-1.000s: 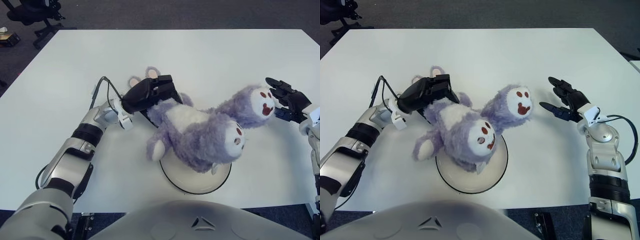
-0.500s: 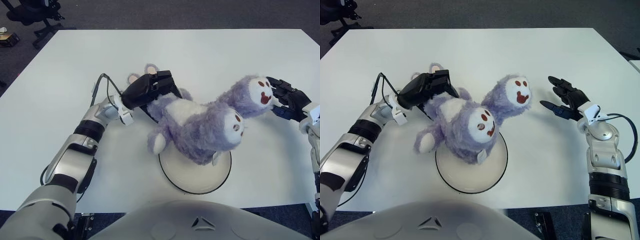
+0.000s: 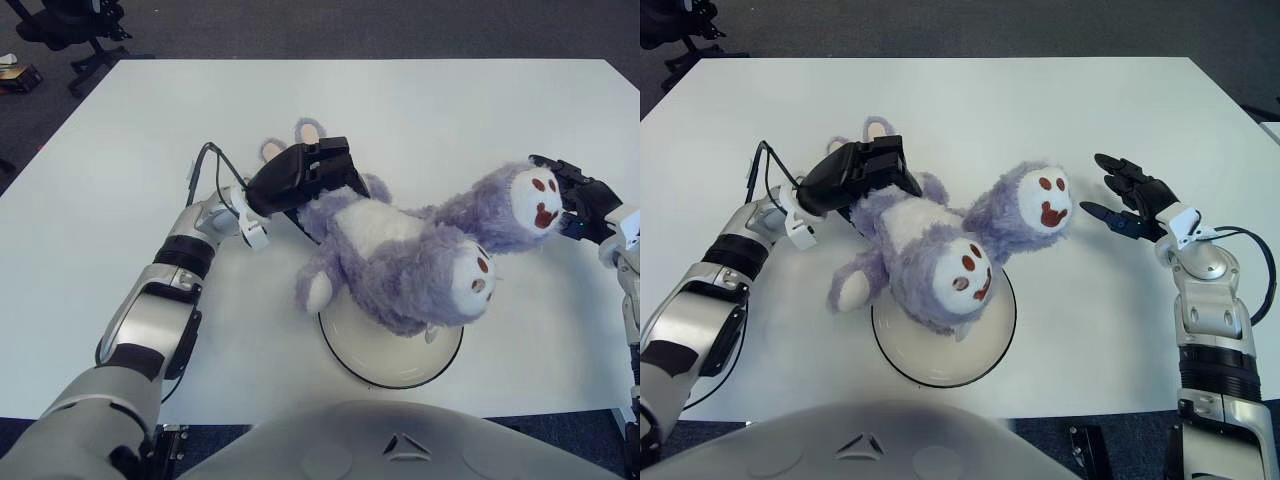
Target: Put the doll into the plate.
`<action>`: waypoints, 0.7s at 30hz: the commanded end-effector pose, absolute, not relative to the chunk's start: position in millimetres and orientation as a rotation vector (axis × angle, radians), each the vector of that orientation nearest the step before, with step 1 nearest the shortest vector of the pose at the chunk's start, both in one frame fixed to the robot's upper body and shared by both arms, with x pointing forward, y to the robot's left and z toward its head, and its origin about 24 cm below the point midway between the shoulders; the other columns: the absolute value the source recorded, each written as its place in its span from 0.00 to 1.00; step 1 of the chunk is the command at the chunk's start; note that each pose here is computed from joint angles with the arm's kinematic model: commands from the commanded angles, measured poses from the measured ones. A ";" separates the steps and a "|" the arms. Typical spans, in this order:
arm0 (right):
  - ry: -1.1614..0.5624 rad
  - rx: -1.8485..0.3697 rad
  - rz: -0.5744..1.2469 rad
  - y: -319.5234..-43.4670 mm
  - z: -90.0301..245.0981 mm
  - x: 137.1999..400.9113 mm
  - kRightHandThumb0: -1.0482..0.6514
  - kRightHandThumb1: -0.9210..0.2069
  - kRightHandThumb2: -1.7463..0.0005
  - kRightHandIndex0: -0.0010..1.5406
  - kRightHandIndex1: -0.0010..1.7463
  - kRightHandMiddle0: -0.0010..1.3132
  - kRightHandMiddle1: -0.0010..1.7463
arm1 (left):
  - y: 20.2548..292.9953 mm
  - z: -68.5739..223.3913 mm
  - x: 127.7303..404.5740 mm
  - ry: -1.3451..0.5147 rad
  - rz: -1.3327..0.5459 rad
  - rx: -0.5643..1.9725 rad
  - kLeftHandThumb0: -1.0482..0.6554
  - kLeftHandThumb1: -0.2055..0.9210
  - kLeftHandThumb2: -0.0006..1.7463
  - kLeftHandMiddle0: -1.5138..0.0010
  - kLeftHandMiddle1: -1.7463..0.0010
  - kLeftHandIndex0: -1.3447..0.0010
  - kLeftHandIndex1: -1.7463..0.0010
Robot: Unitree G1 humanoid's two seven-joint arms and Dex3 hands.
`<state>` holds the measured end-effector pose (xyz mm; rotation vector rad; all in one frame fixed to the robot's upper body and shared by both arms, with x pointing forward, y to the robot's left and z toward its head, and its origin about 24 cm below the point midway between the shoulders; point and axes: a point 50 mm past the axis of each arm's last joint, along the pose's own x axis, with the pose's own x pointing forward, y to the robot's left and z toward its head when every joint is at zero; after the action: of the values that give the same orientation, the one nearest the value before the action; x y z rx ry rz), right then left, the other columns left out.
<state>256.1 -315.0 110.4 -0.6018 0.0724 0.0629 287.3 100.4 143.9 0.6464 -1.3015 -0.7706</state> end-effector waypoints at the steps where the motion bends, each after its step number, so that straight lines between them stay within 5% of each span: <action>1: 0.058 -0.610 0.065 -315.0 119.7 259.1 0.20 0.00 0.86 0.18 0.01 0.23 0.02 | 100.2 153.0 289.4 -1.343 -0.760 0.622 0.61 0.96 0.12 0.58 0.00 0.63 0.00; 8: 0.070 -0.606 0.062 -315.1 119.8 260.0 0.20 0.00 0.86 0.21 0.01 0.25 0.02 | 99.7 153.0 289.1 -1.350 -0.779 0.620 0.59 1.00 0.07 0.60 0.00 0.63 0.00; 11: 0.074 -0.605 0.061 -315.0 120.4 260.2 0.20 0.00 0.86 0.21 0.01 0.25 0.02 | 100.1 153.1 288.4 -1.357 -0.781 0.623 0.75 0.95 0.15 0.62 0.13 0.66 0.00; 14: 0.077 -0.602 0.059 -315.1 120.9 260.6 0.20 0.00 0.86 0.22 0.01 0.25 0.02 | 100.1 153.6 286.9 -1.372 -0.783 0.623 0.80 0.98 0.12 0.61 0.20 0.67 0.00; 17: 0.078 -0.601 0.056 -315.2 121.2 261.0 0.20 0.00 0.86 0.22 0.01 0.26 0.02 | 100.0 154.2 285.8 -1.386 -0.795 0.617 0.68 0.97 0.14 0.65 0.22 0.65 0.14; 21: 0.079 -0.600 0.054 -315.2 121.4 261.7 0.20 0.00 0.85 0.23 0.01 0.27 0.03 | 99.9 155.2 284.7 -1.403 -0.820 0.608 0.63 0.99 0.12 0.62 0.35 0.67 0.11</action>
<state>260.4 -314.6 114.5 -0.5855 0.0922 0.0557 284.0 100.0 147.6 0.6140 -1.3632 -0.8121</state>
